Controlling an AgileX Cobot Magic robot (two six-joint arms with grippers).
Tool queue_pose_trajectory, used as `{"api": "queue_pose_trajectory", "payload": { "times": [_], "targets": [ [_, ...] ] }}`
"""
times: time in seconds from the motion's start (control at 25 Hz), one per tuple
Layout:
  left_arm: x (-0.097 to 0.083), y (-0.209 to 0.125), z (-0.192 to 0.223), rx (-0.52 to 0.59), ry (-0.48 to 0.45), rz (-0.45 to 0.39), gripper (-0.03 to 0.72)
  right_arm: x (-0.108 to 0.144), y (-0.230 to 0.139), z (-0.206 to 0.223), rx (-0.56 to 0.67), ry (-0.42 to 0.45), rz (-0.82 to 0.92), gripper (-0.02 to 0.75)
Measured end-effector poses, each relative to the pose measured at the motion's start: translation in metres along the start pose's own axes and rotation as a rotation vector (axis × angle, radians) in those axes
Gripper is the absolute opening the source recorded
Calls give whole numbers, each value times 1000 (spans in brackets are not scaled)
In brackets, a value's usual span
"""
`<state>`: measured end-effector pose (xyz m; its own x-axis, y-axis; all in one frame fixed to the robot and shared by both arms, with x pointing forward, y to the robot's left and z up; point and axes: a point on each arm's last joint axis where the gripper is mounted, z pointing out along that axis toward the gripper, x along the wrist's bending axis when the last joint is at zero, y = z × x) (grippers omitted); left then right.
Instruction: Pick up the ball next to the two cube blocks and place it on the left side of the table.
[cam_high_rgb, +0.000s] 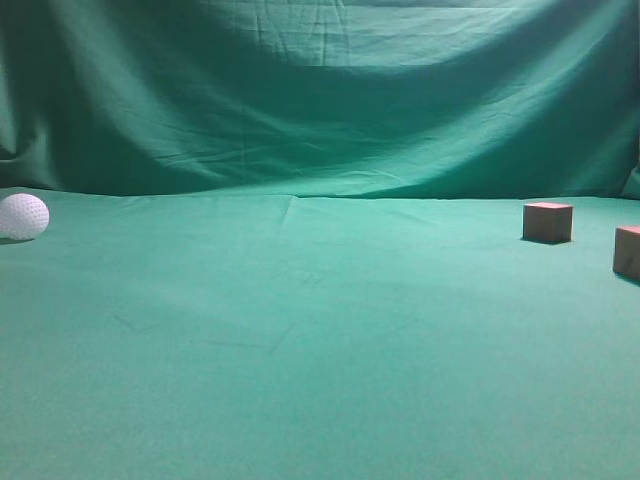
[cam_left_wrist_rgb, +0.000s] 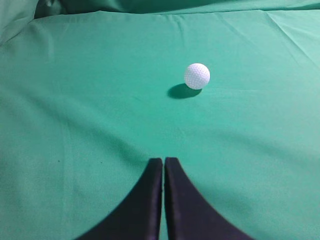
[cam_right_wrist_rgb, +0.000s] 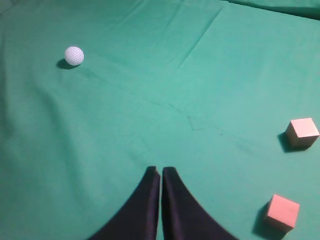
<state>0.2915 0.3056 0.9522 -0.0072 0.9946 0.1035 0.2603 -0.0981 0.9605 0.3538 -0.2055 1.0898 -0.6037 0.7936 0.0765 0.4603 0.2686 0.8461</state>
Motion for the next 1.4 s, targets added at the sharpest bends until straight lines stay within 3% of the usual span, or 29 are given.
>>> {"api": "queue_pose_trajectory", "payload": {
  "times": [0.2,0.6,0.76,0.96,1.4],
  "targets": [
    [0,0,0,0,0,0,0,-9,-21,-17,-56,-75,-31,0],
    [0,0,0,0,0,0,0,-39,-105,-30,-239,-392,100,0],
    [0,0,0,0,0,0,0,-42,-142,-24,-268,-478,131,0],
    [0,0,0,0,0,0,0,-44,-171,-15,-283,-536,154,0],
    [0,0,0,0,0,0,0,-45,-176,-14,-249,-549,168,0]
  ]
}}
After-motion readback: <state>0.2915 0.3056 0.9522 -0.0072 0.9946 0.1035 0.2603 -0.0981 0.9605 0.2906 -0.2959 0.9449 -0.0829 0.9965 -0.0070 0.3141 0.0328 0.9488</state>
